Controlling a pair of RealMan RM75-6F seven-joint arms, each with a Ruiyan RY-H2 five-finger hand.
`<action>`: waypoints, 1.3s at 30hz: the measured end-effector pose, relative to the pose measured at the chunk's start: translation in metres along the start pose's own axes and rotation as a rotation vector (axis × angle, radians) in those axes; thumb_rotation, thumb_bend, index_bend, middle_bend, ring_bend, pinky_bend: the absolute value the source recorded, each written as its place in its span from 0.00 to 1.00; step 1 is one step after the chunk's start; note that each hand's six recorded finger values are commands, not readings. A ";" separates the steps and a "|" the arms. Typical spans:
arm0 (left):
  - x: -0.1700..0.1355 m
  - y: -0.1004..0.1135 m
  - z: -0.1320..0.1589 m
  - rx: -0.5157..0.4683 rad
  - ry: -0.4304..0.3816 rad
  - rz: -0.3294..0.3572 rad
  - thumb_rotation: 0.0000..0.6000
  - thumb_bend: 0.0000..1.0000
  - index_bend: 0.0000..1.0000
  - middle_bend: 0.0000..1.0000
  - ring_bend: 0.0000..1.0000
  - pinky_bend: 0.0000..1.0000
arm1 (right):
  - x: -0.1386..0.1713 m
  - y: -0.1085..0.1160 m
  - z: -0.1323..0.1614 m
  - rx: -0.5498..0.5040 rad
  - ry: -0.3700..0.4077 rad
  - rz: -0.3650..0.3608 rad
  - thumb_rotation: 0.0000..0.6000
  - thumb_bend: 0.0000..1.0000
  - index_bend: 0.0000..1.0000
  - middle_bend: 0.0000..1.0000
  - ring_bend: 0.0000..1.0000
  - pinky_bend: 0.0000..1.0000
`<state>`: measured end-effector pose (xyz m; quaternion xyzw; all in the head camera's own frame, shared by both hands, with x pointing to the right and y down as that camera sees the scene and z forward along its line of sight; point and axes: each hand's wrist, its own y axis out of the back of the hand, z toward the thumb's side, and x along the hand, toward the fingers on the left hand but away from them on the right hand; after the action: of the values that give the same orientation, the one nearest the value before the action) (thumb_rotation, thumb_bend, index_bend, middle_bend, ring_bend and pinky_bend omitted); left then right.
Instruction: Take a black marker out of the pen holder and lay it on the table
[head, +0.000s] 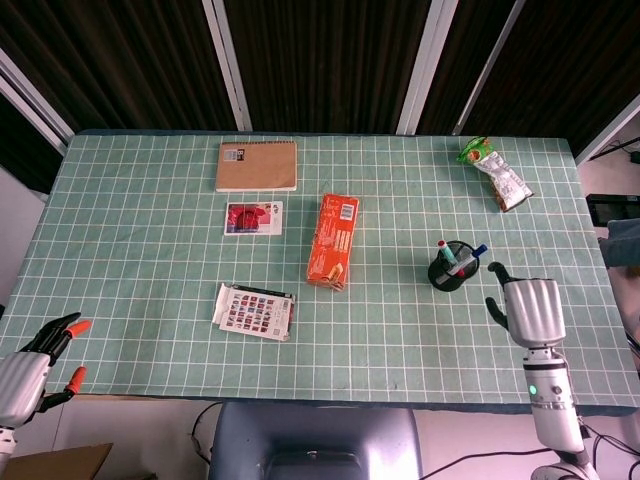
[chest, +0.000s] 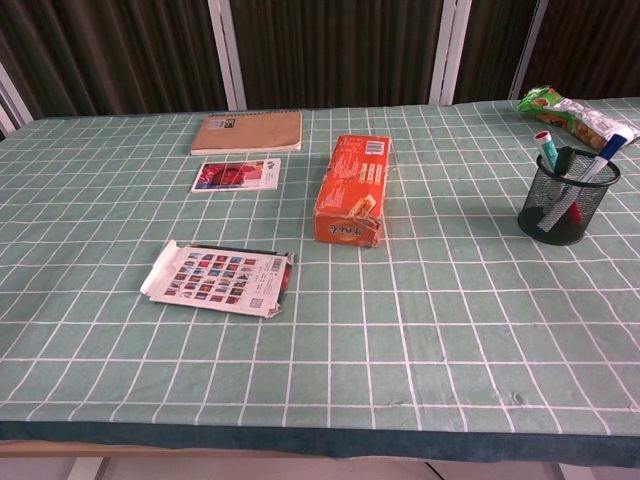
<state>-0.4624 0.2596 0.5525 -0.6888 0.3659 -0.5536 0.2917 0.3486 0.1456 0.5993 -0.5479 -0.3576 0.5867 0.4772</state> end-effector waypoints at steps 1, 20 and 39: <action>0.000 0.000 0.000 -0.001 -0.001 0.002 1.00 0.44 0.19 0.09 0.10 0.38 | -0.006 -0.002 0.002 -0.003 0.001 0.013 1.00 0.40 0.56 0.98 1.00 1.00; -0.001 0.003 -0.004 -0.015 0.011 0.011 1.00 0.44 0.19 0.09 0.10 0.38 | -0.063 -0.037 0.038 -0.053 0.019 0.107 1.00 0.44 0.60 0.99 1.00 1.00; 0.000 0.004 -0.006 -0.024 0.012 0.012 1.00 0.44 0.19 0.09 0.10 0.38 | -0.072 -0.051 0.047 -0.061 0.037 0.112 1.00 0.51 0.62 0.99 1.00 1.00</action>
<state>-0.4689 0.2575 0.5499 -0.6867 0.3784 -0.5517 0.2845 0.3070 0.0963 0.6763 -0.5920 -0.3351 0.5909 0.4336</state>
